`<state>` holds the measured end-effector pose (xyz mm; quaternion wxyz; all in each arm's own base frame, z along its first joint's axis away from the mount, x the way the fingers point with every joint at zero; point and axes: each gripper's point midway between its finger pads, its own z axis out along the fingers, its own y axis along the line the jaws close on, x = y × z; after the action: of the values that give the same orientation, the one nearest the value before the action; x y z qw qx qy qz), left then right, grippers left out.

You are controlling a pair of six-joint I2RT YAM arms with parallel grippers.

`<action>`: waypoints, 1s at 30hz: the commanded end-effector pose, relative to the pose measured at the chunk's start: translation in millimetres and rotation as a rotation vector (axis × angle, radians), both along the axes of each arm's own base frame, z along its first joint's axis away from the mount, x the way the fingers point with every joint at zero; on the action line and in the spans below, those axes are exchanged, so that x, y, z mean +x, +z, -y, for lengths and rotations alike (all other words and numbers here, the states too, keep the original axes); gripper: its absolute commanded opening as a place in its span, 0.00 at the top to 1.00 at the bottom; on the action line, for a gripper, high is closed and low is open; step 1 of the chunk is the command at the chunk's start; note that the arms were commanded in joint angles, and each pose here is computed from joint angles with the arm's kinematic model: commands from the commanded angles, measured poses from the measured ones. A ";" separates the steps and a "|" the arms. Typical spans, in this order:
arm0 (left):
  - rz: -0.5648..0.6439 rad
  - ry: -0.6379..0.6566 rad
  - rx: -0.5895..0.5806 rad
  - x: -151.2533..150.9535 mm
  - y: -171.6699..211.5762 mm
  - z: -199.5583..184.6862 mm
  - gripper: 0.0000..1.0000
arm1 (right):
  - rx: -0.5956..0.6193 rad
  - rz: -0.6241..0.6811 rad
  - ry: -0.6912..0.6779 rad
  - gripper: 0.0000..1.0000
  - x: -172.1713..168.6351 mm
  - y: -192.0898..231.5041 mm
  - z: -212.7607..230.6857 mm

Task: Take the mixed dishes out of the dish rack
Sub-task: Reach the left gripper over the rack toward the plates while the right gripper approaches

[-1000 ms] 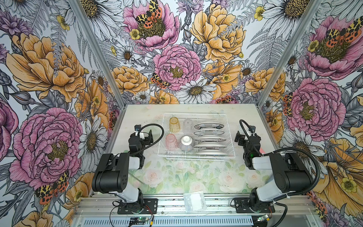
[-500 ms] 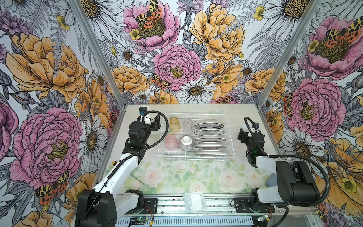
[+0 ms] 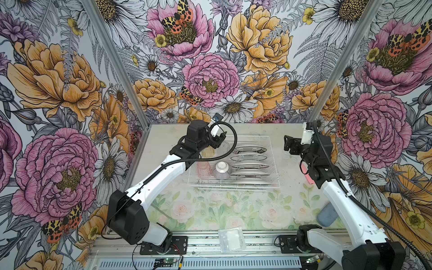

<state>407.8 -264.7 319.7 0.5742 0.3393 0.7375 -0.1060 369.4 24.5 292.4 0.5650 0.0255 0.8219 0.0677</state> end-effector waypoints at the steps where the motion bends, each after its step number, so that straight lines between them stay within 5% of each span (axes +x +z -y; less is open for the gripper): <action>1: -0.046 -0.147 0.122 -10.8 -19.5 26.1 0.33 | 0.049 -0.114 0.087 0.09 -14.0 -10.6 -22.3; 15: -0.124 -0.311 0.485 -3.4 -85.4 100.4 0.34 | 0.027 -0.141 0.143 0.09 -4.2 -9.9 -36.0; 30: -0.141 -0.352 0.547 12.1 -110.5 119.1 0.34 | 0.022 -0.140 0.158 0.08 -6.1 -11.1 -37.5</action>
<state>413.1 -385.4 214.8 0.3892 0.5879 0.7081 -0.0382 363.2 58.0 267.9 0.4866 -0.0167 0.8661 0.1133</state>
